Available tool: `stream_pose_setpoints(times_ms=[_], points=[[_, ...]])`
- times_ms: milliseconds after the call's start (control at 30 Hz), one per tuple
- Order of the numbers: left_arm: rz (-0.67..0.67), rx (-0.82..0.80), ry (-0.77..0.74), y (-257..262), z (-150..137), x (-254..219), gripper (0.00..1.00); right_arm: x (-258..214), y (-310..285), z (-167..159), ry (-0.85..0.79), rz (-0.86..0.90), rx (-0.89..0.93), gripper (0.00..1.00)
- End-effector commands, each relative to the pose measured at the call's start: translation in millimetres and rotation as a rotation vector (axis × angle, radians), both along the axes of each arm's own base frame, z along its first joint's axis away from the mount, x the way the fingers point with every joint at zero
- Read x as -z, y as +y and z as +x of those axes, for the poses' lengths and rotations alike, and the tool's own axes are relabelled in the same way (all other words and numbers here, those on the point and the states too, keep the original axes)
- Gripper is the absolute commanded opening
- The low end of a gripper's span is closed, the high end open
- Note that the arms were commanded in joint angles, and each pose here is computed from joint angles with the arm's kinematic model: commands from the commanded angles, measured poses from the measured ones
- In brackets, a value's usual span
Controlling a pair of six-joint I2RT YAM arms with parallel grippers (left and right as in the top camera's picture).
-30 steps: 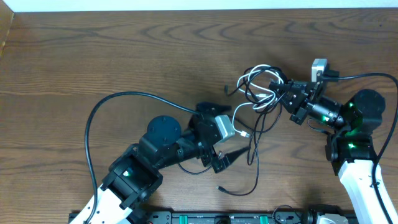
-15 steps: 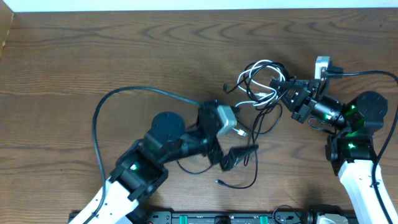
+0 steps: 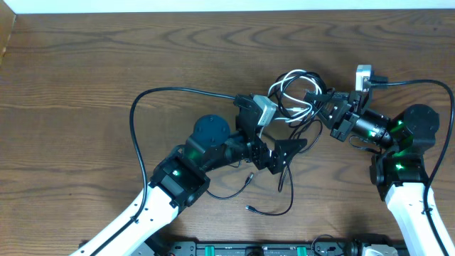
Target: Untangle cables
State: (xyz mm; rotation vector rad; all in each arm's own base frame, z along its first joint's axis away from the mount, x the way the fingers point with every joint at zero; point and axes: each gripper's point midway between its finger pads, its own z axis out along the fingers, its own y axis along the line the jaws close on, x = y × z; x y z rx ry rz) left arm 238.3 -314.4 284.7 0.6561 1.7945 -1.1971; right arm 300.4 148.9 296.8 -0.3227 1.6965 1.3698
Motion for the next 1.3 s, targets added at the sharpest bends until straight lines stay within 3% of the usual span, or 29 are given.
stream_pose_setpoints(times_ms=[0, 100, 433, 700, 1067, 1267], points=[[-0.041, -0.019, 0.006, 0, 2, -11, 0.99, -4, 3, -3, -0.005, 0.005, -0.017, 0.01], [-0.050, -0.019, -0.004, 0, 3, -14, 0.99, -4, 4, -4, -0.005, 0.004, -0.026, 0.01], [-0.051, -0.019, -0.005, -3, 6, -12, 0.85, -4, 14, -12, -0.006, 0.003, -0.072, 0.01], [-0.064, -0.019, -0.020, -3, 6, -16, 0.57, -4, 18, -15, -0.011, 0.000, -0.096, 0.01], [-0.088, -0.056, -0.054, -1, 13, -25, 0.09, 10, 21, -22, 0.022, -0.029, -0.140, 0.01], [-0.107, -0.069, -0.076, 2, 16, -32, 0.08, 12, 25, -34, -0.014, -0.049, -0.213, 0.01]])
